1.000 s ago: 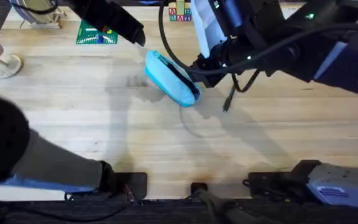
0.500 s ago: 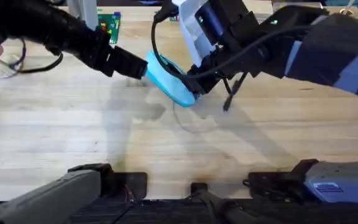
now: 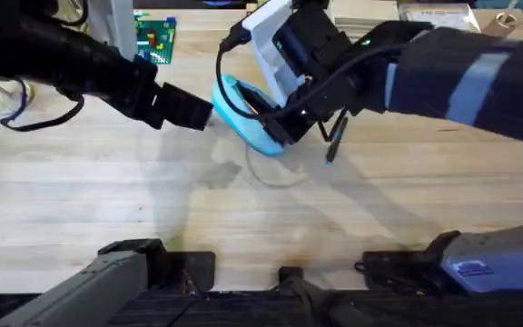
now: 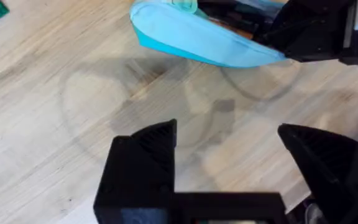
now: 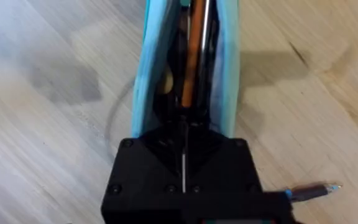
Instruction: Unzip the bag, pick up the pens from the table one at a time and place them inside, then zip the bag closed.
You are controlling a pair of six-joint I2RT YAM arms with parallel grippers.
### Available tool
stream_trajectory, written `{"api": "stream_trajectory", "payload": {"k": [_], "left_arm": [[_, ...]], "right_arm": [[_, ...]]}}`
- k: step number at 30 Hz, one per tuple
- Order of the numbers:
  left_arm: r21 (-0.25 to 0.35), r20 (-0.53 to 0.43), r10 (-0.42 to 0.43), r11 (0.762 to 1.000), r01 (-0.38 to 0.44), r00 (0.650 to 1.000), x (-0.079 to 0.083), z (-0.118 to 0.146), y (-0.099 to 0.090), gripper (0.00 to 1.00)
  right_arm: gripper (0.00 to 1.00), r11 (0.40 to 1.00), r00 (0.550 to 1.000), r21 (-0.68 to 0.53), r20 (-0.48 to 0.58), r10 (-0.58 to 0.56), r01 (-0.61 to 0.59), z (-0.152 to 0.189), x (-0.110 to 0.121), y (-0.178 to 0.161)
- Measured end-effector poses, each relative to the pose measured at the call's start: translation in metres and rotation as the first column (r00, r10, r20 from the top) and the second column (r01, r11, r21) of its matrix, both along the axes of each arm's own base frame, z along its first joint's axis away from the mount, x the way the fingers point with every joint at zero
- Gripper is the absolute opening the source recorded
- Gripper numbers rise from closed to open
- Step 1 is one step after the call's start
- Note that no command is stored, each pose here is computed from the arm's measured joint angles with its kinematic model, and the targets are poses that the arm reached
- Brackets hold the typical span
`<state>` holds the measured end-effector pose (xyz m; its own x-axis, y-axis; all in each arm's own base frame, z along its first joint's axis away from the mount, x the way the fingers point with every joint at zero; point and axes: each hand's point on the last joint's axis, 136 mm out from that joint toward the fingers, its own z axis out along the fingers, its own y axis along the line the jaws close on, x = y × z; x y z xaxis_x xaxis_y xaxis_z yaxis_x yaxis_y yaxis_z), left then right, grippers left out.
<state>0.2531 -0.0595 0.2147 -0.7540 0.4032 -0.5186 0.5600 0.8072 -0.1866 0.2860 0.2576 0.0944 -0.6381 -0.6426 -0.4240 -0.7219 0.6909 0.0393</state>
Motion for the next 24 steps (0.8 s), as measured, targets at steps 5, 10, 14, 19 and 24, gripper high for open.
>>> {"api": "stream_trajectory", "payload": {"k": [5, 10, 14, 19, 24], "left_arm": [[0.0, 0.0, 0.0, 1.0, 0.0, 1.0, 0.0, 0.0, 0.0, 0.999], [0.0, -0.004, 0.0, 1.0, 0.0, 1.0, -0.0009, -0.0004, -0.0001, 0.998], [0.0, -0.006, 0.0, 1.0, 0.0, 1.0, -0.0011, -0.0005, 0.0, 0.997], [0.001, -0.005, 0.001, 1.0, -0.001, 1.0, -0.001, -0.0006, 0.0002, 0.997], [0.002, -0.005, 0.001, 1.0, -0.001, 1.0, -0.0009, -0.0008, 0.0004, 0.997]], "right_arm": [[0.03, 1.0, 1.0, -0.008, -0.008, 0.003, -0.003, -0.0108, 0.0036, 0.003], [0.06, 1.0, 1.0, -0.002, -0.001, 0.002, -0.002, -0.0103, 0.0055, 0.0046], [0.505, 1.0, 1.0, 0.001, 0.003, 0.003, -0.003, -0.01, 0.0063, 0.0052], [0.991, 1.0, 1.0, 0.003, 0.01, 0.009, -0.009, -0.0092, 0.0073, 0.0061], [0.998, 1.0, 1.0, 0.005, 0.013, 0.009, -0.009, -0.008, 0.0081, 0.0067]]}}
